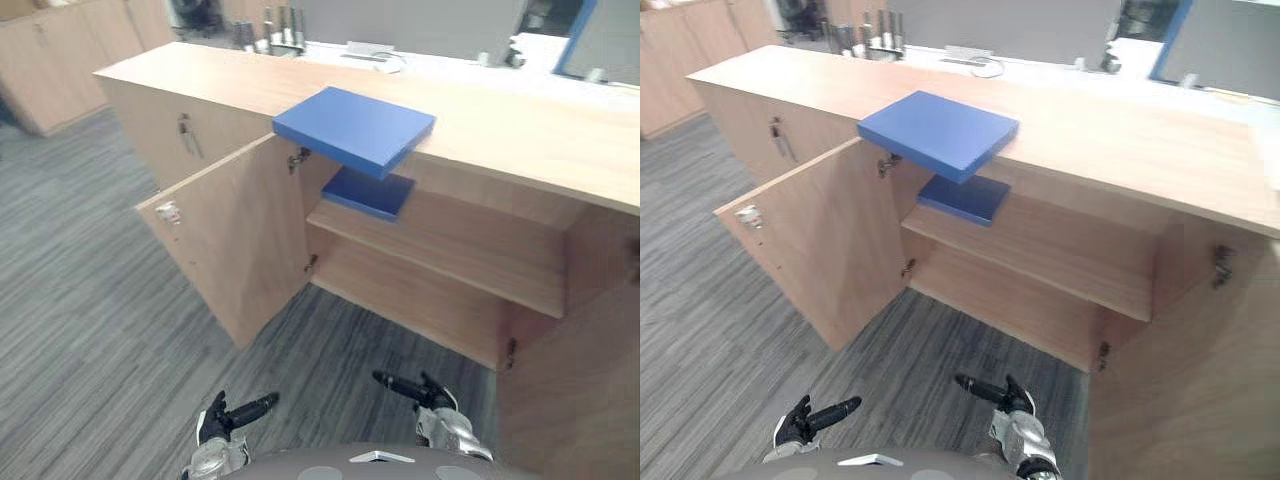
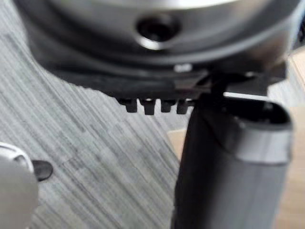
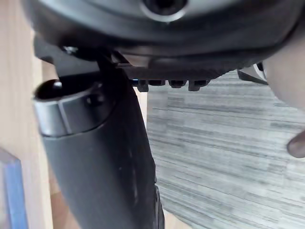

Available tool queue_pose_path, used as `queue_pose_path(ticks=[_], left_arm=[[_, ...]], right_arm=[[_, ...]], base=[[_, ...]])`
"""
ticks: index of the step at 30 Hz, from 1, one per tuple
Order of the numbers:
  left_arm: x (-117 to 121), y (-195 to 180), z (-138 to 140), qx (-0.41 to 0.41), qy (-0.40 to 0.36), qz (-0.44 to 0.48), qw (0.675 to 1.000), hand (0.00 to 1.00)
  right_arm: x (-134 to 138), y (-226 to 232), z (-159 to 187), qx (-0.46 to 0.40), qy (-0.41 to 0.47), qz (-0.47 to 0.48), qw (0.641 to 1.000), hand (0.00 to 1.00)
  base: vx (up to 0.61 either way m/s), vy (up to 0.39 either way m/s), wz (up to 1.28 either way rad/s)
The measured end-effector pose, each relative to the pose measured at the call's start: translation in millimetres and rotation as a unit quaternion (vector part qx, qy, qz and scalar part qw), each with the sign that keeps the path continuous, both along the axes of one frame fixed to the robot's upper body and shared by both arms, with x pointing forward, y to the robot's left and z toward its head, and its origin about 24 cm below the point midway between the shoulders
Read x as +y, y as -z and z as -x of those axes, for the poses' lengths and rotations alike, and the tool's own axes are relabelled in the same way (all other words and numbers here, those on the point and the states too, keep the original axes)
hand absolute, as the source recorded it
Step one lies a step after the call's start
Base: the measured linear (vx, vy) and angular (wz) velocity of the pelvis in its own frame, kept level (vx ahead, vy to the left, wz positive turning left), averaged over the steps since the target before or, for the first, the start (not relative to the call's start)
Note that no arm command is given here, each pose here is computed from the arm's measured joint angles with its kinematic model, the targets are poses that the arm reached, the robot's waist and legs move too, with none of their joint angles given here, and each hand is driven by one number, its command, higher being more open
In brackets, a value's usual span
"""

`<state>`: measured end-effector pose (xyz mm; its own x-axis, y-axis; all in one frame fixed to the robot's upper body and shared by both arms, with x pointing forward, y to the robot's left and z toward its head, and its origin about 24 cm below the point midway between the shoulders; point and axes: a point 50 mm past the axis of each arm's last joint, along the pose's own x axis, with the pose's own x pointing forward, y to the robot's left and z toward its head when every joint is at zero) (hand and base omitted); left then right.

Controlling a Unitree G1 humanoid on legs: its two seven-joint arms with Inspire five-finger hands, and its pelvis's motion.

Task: Walk over to the cabinet, pick up the folder, carry it to the office cabinet, place the folder inside the office cabinet, then close the office cabinet door

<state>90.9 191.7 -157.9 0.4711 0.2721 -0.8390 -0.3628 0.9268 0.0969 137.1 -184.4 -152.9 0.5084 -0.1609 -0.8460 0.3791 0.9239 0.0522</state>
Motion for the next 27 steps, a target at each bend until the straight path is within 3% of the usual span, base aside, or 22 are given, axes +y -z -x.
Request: queue_pose_path(ticks=[5, 10, 18, 25, 27], left_arm=[[4, -1, -6, -0.004, 0.018, -0.001, 1.0, 1.0], [-12, 2, -4, 0.002, 0.03, 0.013, 0.999, 1.0], [8, -3, -8, -0.01, 0.009, -0.007, 1.0, 1.0], [8, -11, -23, -0.043, 0.045, -0.021, 0.998, 1.0], [-2, -10, -25, -0.044, 0.064, -0.014, 0.997, 1.0]], right_arm=[[7, -1, -5, -0.009, -0.012, -0.004, 1.0, 1.0], [2, -1, -3, -0.002, -0.013, 0.003, 1.0, 1.0], [13, 6, 9, 0.027, -0.036, -0.005, 0.999, 1.0], [10, 8, 11, 0.045, -0.044, 0.006, 0.998, 1.0], [0, 6, 11, 0.042, -0.044, 0.02, 0.998, 1.0]], base=[[0.13, -0.132, -0.33], [0.26, -0.15, 0.09], [0.23, -0.104, -0.34], [0.25, 0.191, -0.76], [0.21, 0.349, -0.03]])
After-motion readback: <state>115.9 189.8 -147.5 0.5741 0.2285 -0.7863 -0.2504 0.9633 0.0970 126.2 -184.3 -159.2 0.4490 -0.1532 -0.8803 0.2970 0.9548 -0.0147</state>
